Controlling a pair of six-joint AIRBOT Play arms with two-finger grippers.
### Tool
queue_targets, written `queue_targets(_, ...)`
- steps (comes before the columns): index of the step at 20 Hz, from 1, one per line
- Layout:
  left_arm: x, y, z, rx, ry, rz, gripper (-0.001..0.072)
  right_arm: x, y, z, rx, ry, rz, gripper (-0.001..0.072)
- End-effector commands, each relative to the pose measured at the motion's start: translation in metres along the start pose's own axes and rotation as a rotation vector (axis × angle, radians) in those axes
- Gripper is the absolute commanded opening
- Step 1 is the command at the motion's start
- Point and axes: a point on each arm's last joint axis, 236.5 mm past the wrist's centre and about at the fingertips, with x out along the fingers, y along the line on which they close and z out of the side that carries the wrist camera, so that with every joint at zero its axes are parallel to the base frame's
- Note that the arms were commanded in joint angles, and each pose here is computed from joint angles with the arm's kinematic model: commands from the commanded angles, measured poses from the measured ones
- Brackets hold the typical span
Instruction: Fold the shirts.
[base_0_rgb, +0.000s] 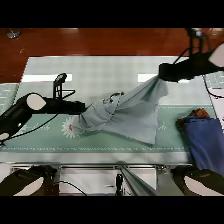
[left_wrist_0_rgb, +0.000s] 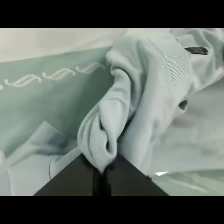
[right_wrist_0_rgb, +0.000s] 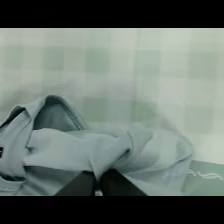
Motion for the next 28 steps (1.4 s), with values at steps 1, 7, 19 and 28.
queue_targets(1,0.015,0.008,0.007,-0.014,0.013,0.015,0.0073,0.063,0.012,0.001,0.13,0.068,0.101,0.0466)
queue_targets(7,-0.046,0.07,0.0,0.056,0.192,0.202,0.0702,0.007,-0.065,-0.055,0.062,0.323,-0.012,0.0635)
queue_targets(19,-0.016,0.065,-0.07,-0.267,0.094,-0.2,0.07,0.009,-0.069,-0.199,0.373,0.192,0.212,0.0625)
queue_targets(28,0.021,-0.001,-0.083,-0.111,0.178,-0.32,0.0288,0.012,-0.083,-0.207,0.365,0.207,0.15,0.0627)
